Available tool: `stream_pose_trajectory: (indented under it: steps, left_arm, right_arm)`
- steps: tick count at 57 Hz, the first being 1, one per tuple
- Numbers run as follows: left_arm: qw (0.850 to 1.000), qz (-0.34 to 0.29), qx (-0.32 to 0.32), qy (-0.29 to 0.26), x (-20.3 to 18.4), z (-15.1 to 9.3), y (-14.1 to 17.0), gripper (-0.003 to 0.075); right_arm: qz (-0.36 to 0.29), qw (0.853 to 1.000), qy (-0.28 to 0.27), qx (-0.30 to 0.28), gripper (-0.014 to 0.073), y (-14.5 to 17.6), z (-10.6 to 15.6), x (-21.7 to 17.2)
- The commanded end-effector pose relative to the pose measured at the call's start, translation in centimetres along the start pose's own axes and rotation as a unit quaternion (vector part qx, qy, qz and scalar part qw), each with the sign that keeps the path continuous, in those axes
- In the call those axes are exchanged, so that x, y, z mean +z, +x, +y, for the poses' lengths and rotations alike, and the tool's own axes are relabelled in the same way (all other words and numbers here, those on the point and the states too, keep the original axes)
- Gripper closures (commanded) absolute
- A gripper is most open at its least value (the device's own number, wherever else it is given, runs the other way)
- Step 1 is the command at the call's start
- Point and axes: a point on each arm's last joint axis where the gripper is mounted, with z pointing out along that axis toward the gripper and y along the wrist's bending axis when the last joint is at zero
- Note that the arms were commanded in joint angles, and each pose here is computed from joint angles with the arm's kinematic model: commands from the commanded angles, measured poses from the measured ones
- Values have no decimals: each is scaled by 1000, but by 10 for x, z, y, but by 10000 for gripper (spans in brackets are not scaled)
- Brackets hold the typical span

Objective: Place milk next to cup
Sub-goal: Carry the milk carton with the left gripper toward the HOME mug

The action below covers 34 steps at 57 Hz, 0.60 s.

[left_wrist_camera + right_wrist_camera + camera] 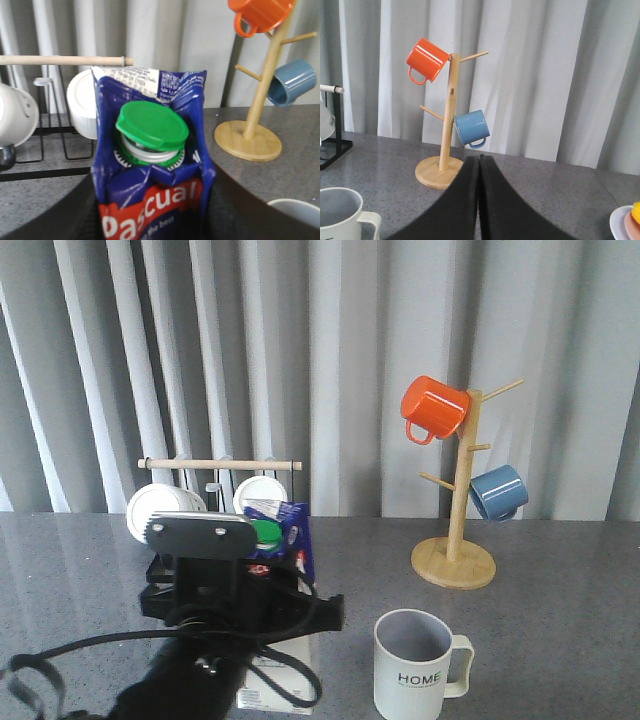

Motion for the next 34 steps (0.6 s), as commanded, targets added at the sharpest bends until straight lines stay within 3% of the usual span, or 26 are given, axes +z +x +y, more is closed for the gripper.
stream_pose_trajectory:
  steps: [1, 15, 34]
  left_arm:
    - [998, -55, -15, -17, 0, -14, -24, 624]
    - [998, -52, -23, -42, 17, -34, -14, 624]
    - [997, -31, -28, -61, 21, -36, 2, 624]
  right_arm:
    - [-46, 999, -7, -5, 604, -17, 0, -1]
    - [-46, 999, -7, -5, 604, -17, 0, -1]
    - [-46, 999, -7, -5, 604, -17, 0, -1]
